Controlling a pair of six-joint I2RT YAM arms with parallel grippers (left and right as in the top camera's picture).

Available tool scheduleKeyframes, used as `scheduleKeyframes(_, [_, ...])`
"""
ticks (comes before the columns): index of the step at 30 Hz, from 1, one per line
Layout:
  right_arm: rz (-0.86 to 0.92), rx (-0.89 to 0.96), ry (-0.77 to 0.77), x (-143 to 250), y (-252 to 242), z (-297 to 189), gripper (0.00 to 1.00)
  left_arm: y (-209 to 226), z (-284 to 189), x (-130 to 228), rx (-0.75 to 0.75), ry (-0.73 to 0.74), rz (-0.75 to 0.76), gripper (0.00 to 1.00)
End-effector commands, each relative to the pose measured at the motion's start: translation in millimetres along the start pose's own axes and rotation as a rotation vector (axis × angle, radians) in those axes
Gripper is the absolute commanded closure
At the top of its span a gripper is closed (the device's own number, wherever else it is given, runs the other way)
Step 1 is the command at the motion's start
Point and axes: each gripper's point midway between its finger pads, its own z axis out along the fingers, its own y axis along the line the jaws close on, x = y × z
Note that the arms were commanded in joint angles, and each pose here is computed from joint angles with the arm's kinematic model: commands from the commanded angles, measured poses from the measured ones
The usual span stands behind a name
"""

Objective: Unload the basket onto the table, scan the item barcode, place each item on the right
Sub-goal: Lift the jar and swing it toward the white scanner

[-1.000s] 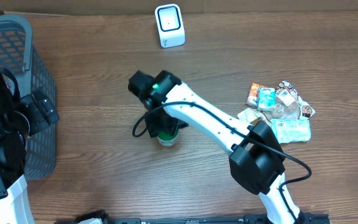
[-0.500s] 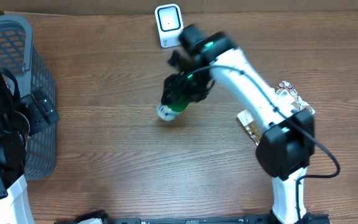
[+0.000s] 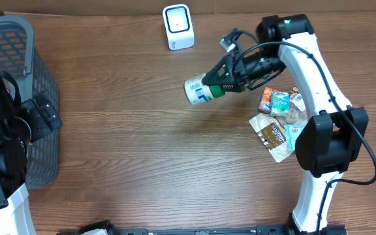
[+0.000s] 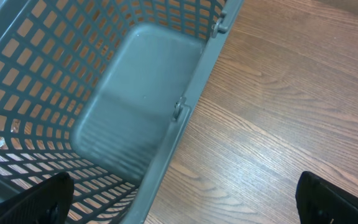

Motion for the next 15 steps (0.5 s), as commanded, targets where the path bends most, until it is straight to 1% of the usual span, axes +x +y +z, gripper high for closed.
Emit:
scheduleKeyframes(1, [-0.182,-0.139,-0.104,-10.1,52.2,-15.9,0.42,3.3,-5.2,-4.8,-0.008,-0.023,-0.03,0.0])
scheduleKeyframes(15, [-0.191,-0.167,-0.117,-11.2,58.7,-17.1,0.42,3.3,-5.2,-4.8,-0.008,-0.023,-0.03,0.0])
